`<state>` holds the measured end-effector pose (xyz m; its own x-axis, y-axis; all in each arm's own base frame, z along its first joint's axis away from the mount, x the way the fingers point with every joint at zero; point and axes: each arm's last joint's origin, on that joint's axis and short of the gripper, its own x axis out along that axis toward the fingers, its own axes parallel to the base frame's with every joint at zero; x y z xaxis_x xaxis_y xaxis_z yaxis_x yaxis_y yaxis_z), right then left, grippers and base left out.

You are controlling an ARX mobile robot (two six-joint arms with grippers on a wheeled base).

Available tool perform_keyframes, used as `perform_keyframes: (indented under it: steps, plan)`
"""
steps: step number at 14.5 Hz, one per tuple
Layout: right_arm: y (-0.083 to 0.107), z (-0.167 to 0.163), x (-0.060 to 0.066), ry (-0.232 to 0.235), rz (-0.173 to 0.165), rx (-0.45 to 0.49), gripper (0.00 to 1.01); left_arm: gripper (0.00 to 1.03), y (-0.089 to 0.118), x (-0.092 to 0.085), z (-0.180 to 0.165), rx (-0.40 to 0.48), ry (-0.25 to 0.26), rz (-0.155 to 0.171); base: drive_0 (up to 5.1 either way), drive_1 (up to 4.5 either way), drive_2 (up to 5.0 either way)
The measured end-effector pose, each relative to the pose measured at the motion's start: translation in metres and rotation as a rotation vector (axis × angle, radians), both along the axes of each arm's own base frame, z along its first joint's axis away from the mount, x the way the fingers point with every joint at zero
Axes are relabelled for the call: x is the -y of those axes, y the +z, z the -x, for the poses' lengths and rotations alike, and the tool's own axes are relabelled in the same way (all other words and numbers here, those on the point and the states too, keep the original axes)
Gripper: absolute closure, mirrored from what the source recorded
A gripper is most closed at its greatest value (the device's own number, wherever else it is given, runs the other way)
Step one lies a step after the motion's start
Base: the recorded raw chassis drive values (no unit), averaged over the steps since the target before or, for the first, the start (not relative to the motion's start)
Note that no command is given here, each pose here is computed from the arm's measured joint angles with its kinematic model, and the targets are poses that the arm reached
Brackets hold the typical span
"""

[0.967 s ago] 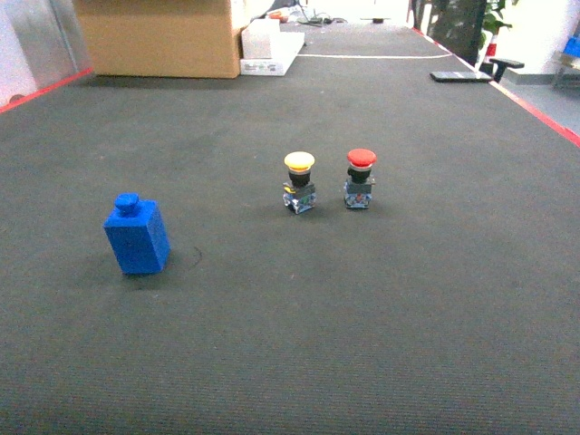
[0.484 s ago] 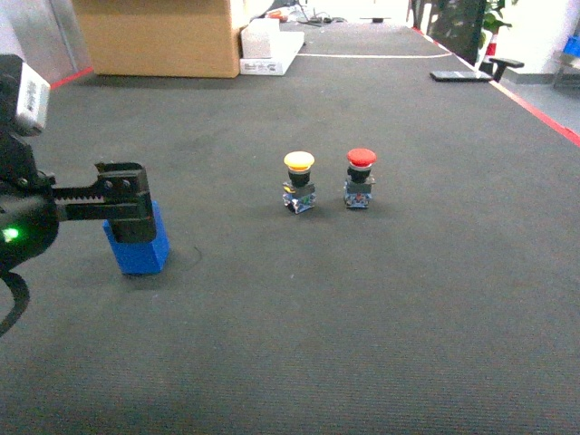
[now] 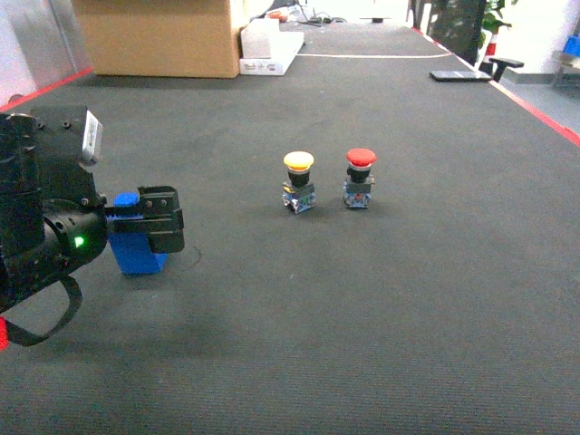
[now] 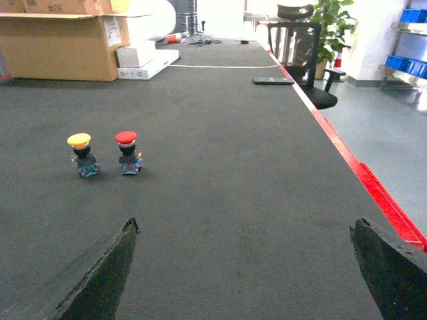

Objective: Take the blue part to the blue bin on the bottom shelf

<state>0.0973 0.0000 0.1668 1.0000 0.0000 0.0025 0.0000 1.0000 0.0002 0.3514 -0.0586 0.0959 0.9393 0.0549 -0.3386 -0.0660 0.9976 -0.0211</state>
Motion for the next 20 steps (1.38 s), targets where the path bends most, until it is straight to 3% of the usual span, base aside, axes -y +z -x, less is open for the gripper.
perform_keyframes:
  steps: [4, 9, 10, 11, 13, 17, 20]
  plan:
    - [0.000, 0.000, 0.000, 0.000, 0.000, 0.000, 0.03, 0.05, -0.023, -0.007, -0.024, -0.048, -0.002, 0.006, 0.0, 0.00, 0.0]
    - [0.000, 0.000, 0.000, 0.000, 0.000, 0.000, 0.03, 0.05, -0.023, -0.008, -0.038, -0.034, -0.027, 0.014, 0.0, 0.00, 0.0]
    - [0.000, 0.000, 0.000, 0.000, 0.000, 0.000, 0.03, 0.11, -0.027, -0.010, -0.038, -0.036, -0.024, 0.014, 0.0, 0.00, 0.0]
    - [0.000, 0.000, 0.000, 0.000, 0.000, 0.000, 0.03, 0.33, -0.027, -0.011, -0.039, -0.016, -0.019, 0.016, 0.0, 0.00, 0.0]
    - [0.000, 0.000, 0.000, 0.000, 0.000, 0.000, 0.03, 0.56, -0.029, -0.011, -0.036, -0.015, -0.023, 0.017, 0.0, 0.00, 0.0]
    - [0.000, 0.000, 0.000, 0.000, 0.000, 0.000, 0.03, 0.59, -0.019, -0.015, -0.019, 0.008, -0.026, 0.023, 0.0, 0.00, 0.0]
    - [0.000, 0.000, 0.000, 0.000, 0.000, 0.000, 0.03, 0.59, 0.023, -0.017, 0.036, 0.100, -0.002, 0.072, 0.0, 0.00, 0.0]
